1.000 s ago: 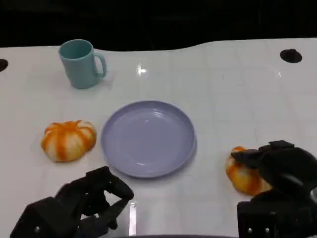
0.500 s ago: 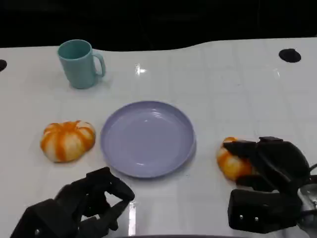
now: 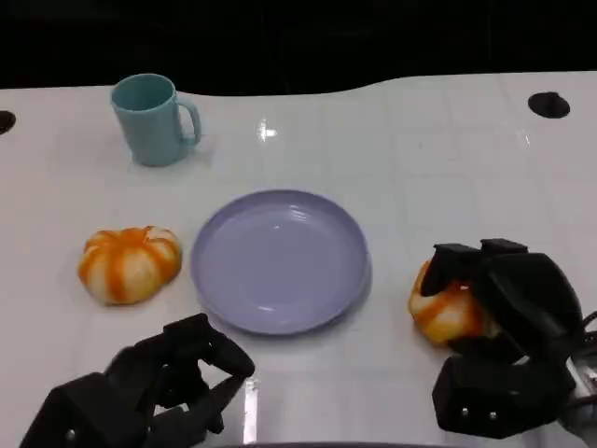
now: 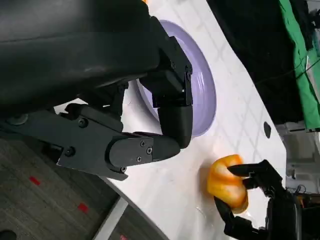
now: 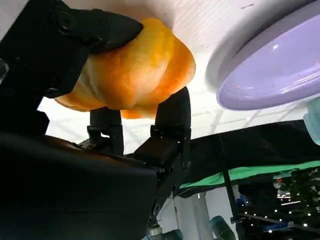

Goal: Grasp the bread from the table and place it into the plate.

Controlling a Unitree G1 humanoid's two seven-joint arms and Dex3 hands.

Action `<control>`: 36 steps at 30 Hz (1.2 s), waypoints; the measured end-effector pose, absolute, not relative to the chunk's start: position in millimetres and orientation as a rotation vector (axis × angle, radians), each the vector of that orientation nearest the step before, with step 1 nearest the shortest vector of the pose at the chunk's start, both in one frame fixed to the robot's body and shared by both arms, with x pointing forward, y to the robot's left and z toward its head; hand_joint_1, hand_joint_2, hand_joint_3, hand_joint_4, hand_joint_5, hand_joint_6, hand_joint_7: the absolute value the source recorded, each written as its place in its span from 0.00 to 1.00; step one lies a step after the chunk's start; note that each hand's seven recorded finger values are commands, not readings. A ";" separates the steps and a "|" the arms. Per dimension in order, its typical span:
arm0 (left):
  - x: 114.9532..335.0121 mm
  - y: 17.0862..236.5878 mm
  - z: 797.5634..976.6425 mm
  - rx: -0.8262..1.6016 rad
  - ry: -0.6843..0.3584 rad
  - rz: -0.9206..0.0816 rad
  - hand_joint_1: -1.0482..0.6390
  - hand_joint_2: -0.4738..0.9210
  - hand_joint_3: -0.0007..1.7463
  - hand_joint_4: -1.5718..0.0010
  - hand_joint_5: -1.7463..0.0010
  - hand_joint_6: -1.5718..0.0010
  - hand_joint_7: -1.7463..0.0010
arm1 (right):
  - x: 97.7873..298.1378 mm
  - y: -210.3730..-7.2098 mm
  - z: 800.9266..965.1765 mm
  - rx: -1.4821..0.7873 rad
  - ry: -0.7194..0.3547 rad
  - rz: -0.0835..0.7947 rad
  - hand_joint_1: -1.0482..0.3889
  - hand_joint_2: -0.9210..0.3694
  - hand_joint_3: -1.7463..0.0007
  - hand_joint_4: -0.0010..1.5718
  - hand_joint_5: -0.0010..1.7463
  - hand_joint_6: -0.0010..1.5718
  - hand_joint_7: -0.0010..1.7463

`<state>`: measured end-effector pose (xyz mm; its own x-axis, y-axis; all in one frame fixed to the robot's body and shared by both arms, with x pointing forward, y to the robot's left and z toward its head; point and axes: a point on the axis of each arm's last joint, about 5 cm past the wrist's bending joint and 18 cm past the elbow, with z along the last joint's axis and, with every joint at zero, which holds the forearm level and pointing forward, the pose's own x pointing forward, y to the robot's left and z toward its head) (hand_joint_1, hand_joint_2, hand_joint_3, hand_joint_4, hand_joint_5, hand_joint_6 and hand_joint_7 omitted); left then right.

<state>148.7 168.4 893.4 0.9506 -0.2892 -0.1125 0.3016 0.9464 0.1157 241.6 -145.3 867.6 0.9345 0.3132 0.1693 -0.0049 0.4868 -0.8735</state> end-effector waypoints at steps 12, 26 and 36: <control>148.8 168.0 893.4 0.133 0.093 -0.303 0.40 1.00 0.27 0.60 0.00 0.62 0.24 | 246.7 -133.0 890.3 -0.912 -0.438 0.160 0.71 0.52 0.22 0.63 1.00 0.51 0.93; 148.6 166.6 893.2 0.129 0.093 -0.304 0.39 1.00 0.27 0.59 0.00 0.62 0.24 | 261.5 -95.6 913.2 -0.755 -0.556 0.238 0.70 0.55 0.19 0.63 1.00 0.51 0.93; 148.2 166.6 892.7 0.128 0.093 -0.302 0.40 1.00 0.27 0.59 0.00 0.62 0.24 | 276.8 -64.3 914.0 -0.713 -0.513 0.348 0.69 0.49 0.22 0.61 1.00 0.45 1.00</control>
<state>148.2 166.6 892.7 0.9505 -0.2902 -0.1107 0.3021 0.9467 0.1120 276.8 -64.3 914.0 0.8216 0.4682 0.3251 -0.1286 0.7079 -0.6945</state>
